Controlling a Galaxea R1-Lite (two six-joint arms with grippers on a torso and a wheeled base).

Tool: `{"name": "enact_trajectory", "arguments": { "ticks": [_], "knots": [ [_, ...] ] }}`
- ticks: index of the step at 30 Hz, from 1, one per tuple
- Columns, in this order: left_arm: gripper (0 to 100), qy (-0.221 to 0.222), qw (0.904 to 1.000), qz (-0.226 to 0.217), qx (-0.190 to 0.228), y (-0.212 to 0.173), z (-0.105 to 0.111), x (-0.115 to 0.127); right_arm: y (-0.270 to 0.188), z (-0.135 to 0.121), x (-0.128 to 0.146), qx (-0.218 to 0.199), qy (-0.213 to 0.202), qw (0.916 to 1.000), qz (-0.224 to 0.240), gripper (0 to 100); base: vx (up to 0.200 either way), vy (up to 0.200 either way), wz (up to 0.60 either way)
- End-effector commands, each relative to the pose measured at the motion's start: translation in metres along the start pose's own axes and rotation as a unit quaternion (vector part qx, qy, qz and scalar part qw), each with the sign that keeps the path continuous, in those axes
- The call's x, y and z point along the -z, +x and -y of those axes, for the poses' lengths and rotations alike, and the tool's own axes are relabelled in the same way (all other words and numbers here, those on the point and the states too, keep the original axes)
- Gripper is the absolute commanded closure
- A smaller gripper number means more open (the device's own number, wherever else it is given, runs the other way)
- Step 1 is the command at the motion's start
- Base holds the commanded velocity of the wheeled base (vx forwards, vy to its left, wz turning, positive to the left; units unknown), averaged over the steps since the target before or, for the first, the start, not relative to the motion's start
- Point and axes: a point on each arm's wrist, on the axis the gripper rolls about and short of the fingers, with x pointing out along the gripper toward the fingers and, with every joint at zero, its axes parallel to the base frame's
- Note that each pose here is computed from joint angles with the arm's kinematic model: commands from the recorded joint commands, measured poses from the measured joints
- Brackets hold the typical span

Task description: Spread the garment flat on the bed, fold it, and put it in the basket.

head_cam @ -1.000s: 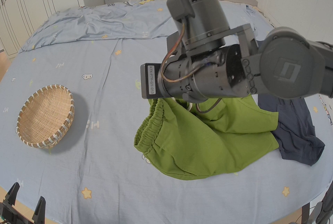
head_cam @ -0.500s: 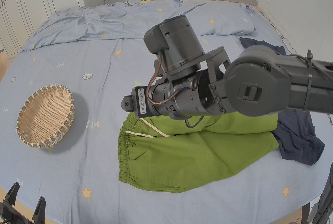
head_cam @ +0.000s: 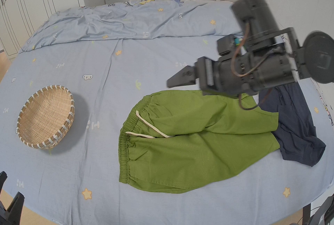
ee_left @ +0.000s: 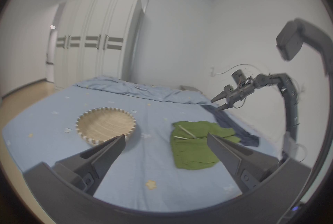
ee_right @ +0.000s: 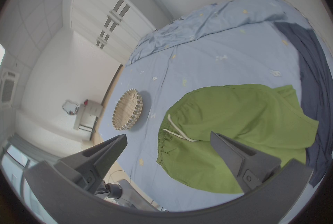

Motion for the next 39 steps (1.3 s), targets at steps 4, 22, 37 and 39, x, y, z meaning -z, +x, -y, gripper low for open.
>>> {"name": "enact_trajectory", "arguments": {
  "ticks": [4, 22, 37, 39],
  "knots": [
    [0, -0.168, 0.9538, -0.222, 0.112, 0.088, 0.002, -0.03, -0.099, 0.101, 0.016, 0.006, 0.114, 0.9892, 0.092, 0, 0.0, 0.0, 0.0],
    [0, -0.24, 0.8303, -0.469, 0.183, 0.231, -0.017, 0.06, -0.072, 0.158, 0.062, 0.057, 0.159, 0.9832, 0.069, 0, 0.0, 0.0, 0.0],
    [0, -0.285, 0.8047, -0.487, 0.185, 0.257, -0.038, 0.096, -0.071, 0.161, 0.065, 0.06, 0.16, 0.9828, 0.07, 0, 0.0, 0.0, 0.0],
    [0, -0.285, 0.8014, -0.492, 0.186, 0.264, -0.038, 0.103, -0.071, 0.161, 0.065, 0.061, 0.161, 0.9828, 0.069, 0, 0.0, 0.0, 0.0]
  ]
}}
